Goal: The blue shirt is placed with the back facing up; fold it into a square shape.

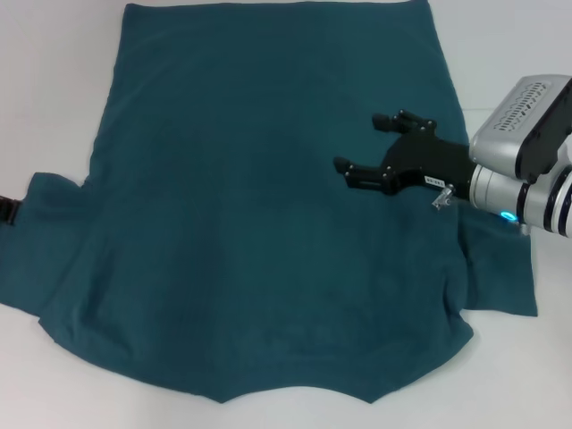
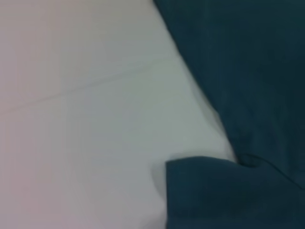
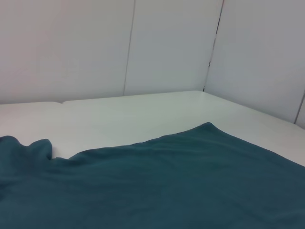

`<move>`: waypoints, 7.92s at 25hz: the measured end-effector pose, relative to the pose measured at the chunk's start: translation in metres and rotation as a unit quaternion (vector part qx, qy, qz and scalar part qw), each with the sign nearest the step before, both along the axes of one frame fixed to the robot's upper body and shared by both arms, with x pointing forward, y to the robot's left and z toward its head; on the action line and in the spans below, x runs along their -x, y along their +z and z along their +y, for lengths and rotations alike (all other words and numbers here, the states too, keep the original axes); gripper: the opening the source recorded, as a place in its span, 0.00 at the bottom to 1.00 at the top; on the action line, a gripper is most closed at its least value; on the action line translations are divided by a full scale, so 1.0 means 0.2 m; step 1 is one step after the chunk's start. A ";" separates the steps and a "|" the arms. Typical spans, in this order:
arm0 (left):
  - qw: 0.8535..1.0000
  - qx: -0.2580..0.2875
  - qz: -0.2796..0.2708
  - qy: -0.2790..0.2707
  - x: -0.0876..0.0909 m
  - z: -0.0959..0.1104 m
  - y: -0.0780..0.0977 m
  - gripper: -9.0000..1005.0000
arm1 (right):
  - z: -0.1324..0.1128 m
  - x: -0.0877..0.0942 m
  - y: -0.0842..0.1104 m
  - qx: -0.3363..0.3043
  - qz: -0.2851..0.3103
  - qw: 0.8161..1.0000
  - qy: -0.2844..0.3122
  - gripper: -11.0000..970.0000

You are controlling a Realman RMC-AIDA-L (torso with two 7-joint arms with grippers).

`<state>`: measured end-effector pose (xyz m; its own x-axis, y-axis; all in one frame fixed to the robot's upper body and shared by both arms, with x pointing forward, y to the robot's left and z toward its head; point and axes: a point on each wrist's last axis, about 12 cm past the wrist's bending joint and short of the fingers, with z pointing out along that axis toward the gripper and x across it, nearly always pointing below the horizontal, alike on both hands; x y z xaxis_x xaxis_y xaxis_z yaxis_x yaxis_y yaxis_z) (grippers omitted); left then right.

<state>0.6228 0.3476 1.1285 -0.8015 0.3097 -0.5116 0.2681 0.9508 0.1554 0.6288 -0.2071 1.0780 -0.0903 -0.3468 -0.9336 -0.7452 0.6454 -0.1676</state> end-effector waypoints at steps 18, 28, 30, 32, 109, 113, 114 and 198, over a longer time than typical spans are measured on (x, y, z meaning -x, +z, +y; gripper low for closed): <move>1.000 -0.011 0.024 0.001 0.09 0.06 0.02 0.10 | -0.01 -0.03 0.03 0.003 -0.011 1.000 -0.009 0.97; 0.999 -0.030 -0.013 -0.001 0.00 0.03 0.04 0.53 | 0.01 -0.07 0.06 0.013 -0.019 1.000 -0.012 0.97; 1.000 -0.026 -0.011 0.003 -0.03 0.02 0.02 0.62 | 0.01 -0.07 0.06 0.014 -0.019 1.000 -0.012 0.97; 1.000 -0.025 0.003 0.005 -0.07 0.02 -0.01 0.68 | 0.02 -0.07 0.06 0.013 -0.018 1.000 -0.012 0.97; 0.998 0.006 0.017 0.064 -0.12 0.08 -0.03 0.05 | 0.03 -0.04 0.03 0.001 -0.006 1.000 -0.005 0.97; 0.997 0.017 0.029 0.069 -0.11 0.08 0.00 0.06 | 0.03 -0.03 0.03 0.000 -0.006 1.000 -0.005 0.97; 0.997 0.017 0.036 0.067 -0.11 0.08 0.00 0.06 | 0.03 -0.03 0.03 -0.001 -0.006 1.000 -0.004 0.97; 0.998 -0.018 0.019 0.048 -0.09 0.02 -0.18 0.06 | 0.03 0.00 0.02 -0.016 0.003 1.000 0.008 0.97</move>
